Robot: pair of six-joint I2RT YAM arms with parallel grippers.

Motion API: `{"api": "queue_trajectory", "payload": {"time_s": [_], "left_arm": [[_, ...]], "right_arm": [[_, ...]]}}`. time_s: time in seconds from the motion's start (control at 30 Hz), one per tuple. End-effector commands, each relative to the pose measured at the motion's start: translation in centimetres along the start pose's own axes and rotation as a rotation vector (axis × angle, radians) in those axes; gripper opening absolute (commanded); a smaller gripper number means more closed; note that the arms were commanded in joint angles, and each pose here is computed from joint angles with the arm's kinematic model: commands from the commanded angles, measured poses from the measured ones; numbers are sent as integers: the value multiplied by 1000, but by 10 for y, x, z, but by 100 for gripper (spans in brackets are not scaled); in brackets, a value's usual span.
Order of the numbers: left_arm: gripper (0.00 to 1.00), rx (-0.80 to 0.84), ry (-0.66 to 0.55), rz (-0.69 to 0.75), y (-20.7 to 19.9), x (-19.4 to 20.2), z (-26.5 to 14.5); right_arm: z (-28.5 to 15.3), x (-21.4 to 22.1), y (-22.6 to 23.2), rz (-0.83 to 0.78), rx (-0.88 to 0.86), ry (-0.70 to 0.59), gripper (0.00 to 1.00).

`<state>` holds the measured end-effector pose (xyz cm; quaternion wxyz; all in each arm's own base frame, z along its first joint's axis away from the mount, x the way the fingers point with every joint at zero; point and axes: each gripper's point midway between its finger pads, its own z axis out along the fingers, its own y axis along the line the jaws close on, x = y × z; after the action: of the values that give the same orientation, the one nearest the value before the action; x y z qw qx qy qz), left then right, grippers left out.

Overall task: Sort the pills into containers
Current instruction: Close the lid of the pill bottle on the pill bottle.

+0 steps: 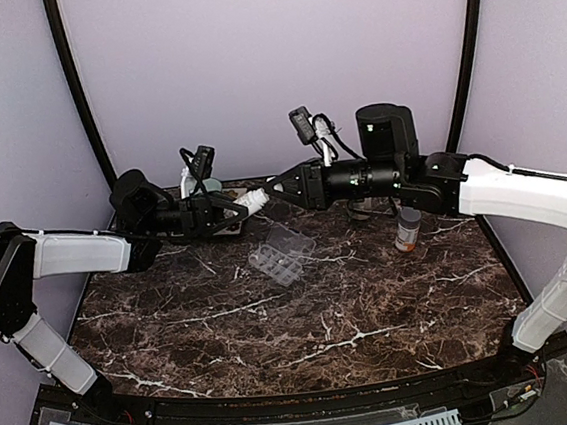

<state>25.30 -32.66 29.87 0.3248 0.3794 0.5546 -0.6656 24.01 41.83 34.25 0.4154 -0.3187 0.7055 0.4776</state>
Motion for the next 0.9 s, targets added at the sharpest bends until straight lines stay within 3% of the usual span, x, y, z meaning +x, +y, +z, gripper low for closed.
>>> {"api": "queue_trajectory", "payload": {"time_s": [0.0, 0.87], "left_arm": [[0, 58, -5, 93, -27, -20, 2], [0, 94, 23, 72, -31, -18, 5]], "right_arm": [[3, -12, 13, -7, -42, -27, 2], [9, -13, 20, -5, -72, -29, 2]]}}
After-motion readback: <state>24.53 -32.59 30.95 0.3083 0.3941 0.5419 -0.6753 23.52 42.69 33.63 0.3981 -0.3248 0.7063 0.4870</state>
